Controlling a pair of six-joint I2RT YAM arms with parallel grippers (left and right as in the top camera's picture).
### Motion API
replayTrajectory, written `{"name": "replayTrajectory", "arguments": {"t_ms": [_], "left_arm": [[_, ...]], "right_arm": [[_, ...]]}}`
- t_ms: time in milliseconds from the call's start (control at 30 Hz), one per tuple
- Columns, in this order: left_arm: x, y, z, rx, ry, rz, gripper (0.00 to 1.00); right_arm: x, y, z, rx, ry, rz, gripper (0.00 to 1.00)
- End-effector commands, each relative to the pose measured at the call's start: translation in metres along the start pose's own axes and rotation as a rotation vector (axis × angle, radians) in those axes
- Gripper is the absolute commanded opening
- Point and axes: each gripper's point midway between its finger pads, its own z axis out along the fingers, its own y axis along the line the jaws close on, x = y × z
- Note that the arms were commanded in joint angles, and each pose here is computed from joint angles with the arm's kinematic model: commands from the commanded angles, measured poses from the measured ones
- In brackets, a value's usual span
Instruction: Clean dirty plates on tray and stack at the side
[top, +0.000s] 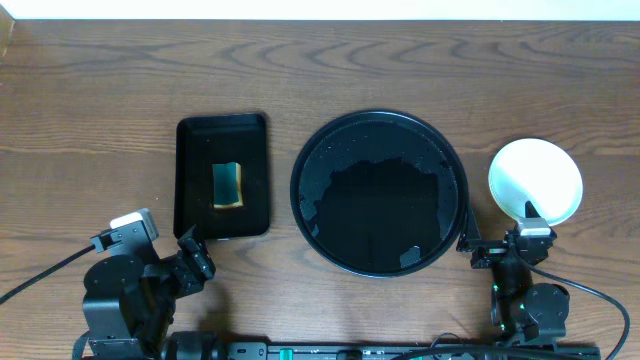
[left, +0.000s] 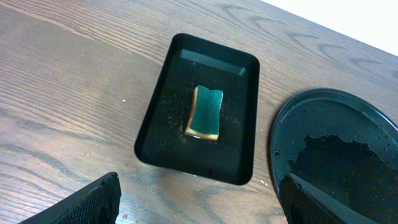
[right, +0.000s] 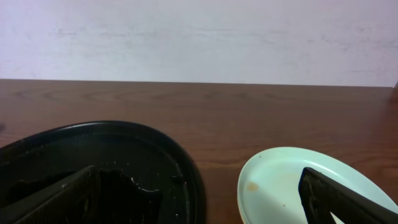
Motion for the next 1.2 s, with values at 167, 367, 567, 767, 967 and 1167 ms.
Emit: {"name": "replayTrajectory", "arguments": {"t_ms": [167,367,567,767,967,1167], "left_arm": [[0.000,0.000,0.000,-0.001,-0.001,-0.004,0.82],[0.000,0.000,0.000,-0.001,0.000,-0.004,0.82],[0.000,0.000,0.000,-0.001,-0.001,-0.004,0.82],[0.000,0.007,0.000,-0.037,-0.004,0.027,0.82],[0.009,0.014,0.003,-0.057,-0.023,0.038,0.82],[0.023,0.017,0.030,-0.021,-0.129,0.029,0.82]], "right_arm": [[0.000,0.001,0.000,-0.001,-0.001,-0.015,0.99],[0.000,0.001,0.000,-0.001,-0.001,-0.015,0.99],[0.000,0.001,0.000,-0.001,-0.001,-0.015,0.99],[0.000,0.001,0.000,-0.001,-0.001,-0.015,0.99],[0.000,0.001,0.000,-0.001,-0.001,-0.015,0.99],[0.000,0.001,0.000,-0.001,-0.001,-0.015,0.99]]}}
